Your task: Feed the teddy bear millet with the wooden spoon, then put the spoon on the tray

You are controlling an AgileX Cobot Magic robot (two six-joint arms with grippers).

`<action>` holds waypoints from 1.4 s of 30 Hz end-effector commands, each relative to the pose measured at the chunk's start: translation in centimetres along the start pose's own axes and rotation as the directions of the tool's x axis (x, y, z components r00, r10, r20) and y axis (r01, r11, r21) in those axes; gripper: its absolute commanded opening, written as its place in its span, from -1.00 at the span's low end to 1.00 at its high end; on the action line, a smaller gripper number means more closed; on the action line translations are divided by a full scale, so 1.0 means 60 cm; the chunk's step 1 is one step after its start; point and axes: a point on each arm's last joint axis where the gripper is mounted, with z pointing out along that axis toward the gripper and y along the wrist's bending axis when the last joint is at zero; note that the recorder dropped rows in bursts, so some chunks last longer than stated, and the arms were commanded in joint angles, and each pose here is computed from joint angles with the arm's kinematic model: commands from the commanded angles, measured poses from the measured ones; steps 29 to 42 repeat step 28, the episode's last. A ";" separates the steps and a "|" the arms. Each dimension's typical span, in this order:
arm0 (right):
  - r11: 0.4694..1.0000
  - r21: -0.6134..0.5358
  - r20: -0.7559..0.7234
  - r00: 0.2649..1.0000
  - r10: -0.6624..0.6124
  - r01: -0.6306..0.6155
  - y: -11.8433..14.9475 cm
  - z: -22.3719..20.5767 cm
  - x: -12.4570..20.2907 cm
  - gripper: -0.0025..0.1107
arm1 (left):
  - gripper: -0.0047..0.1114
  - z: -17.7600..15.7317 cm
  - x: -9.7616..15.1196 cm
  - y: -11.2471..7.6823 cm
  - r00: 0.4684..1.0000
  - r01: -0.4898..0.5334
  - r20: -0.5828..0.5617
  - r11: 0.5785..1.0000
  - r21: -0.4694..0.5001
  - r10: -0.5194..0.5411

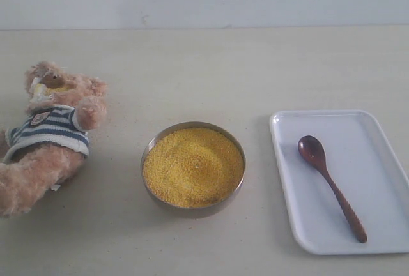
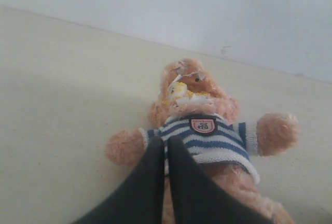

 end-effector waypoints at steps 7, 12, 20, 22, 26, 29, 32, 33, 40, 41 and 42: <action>1.000 0.003 0.004 1.000 -0.003 0.003 0.000 -0.001 0.000 -0.96 | -0.85 0.000 0.002 0.001 1.000 -0.004 -0.002 1.000 -0.004 0.004; 1.000 0.003 0.004 1.000 0.000 0.000 0.000 -0.001 0.000 -0.96 | -0.85 0.000 0.002 0.001 1.000 -0.004 -0.002 1.000 -0.004 0.004; 1.000 0.005 0.014 1.000 -0.002 0.002 0.000 -0.001 -0.002 -0.96 | -0.85 0.000 0.002 0.001 1.000 -0.004 -0.002 1.000 -0.004 0.004; 1.000 0.005 0.014 1.000 -0.002 0.002 0.000 -0.001 -0.002 -0.96 | -0.85 0.000 0.002 0.001 1.000 -0.004 -0.002 1.000 -0.004 0.004; 1.000 0.005 0.014 1.000 -0.002 0.002 0.000 -0.001 -0.002 -0.96 | -0.85 0.000 0.002 0.001 1.000 -0.004 -0.002 1.000 -0.004 0.004; 1.000 0.005 0.014 1.000 -0.002 0.002 0.000 -0.001 -0.002 -0.96 | -0.85 0.000 0.002 0.001 1.000 -0.004 -0.002 1.000 -0.004 0.004; 1.000 0.005 0.014 1.000 -0.002 0.002 0.000 -0.001 -0.002 -0.96 | -0.85 0.000 0.002 0.001 1.000 -0.004 -0.002 1.000 -0.004 0.004; 1.000 0.005 0.014 1.000 -0.002 0.002 0.000 -0.001 -0.002 -0.96 | -0.85 0.000 0.002 0.001 1.000 -0.004 -0.002 1.000 -0.004 0.004; 1.000 0.005 0.014 1.000 -0.002 0.002 0.000 -0.001 -0.002 -0.96 | -0.85 0.000 0.002 0.001 1.000 -0.004 -0.002 1.000 -0.004 0.004; 1.000 0.005 0.014 1.000 -0.002 0.002 0.000 -0.001 -0.002 -0.96 | -0.85 0.000 0.002 0.001 1.000 -0.004 -0.002 1.000 -0.004 0.004; 1.000 0.005 0.014 1.000 -0.002 0.002 0.000 -0.001 -0.002 -0.96 | -0.85 0.000 0.002 0.001 1.000 -0.004 -0.002 1.000 -0.004 0.004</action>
